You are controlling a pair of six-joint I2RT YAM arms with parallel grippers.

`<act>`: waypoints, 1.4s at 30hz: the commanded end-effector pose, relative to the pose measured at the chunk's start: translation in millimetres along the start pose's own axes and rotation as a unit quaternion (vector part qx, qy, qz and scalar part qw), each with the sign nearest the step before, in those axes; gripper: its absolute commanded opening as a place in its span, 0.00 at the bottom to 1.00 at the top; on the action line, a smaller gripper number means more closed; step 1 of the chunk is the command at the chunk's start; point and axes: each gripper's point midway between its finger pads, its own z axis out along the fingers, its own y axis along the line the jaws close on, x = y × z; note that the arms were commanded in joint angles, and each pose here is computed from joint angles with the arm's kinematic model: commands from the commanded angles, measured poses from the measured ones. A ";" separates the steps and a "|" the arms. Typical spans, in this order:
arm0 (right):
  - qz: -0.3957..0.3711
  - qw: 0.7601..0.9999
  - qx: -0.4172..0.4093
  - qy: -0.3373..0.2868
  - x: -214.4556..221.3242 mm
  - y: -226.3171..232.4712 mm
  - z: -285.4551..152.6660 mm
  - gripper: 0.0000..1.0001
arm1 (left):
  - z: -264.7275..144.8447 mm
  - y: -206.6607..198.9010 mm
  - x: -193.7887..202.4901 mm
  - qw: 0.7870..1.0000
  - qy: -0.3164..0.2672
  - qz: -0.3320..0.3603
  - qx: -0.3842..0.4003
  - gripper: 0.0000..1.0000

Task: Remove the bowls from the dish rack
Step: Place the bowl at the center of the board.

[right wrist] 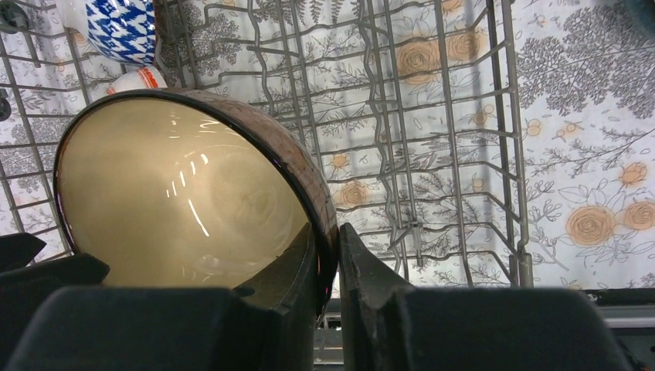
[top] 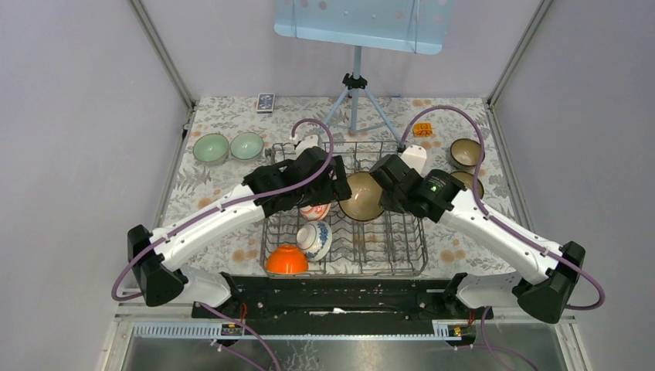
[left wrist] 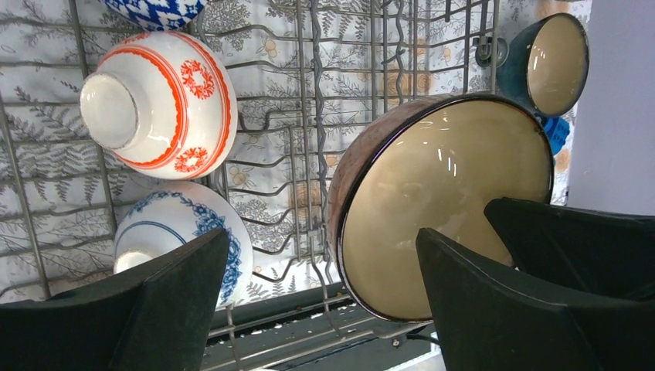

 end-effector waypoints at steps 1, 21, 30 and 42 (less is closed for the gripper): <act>0.082 0.993 -0.071 -0.036 -26.9 20.0 -16.0 0.00 | -9.0 -13.4 -18.3 0.999 -0.032 0.014 0.031 0.90; 0.094 0.990 -0.104 -0.022 -25.7 30.0 -18.3 0.00 | 10.8 -22.3 -12.5 0.998 -0.007 0.064 0.027 0.39; 0.091 0.990 -0.105 -0.021 -25.5 32.6 -16.7 0.00 | 10.6 -23.2 -13.3 0.997 -0.009 0.069 0.028 0.10; 0.048 0.991 -0.126 -0.019 -23.8 36.5 -19.5 0.25 | 0.2 -27.9 -20.3 0.997 -0.026 0.057 0.048 0.00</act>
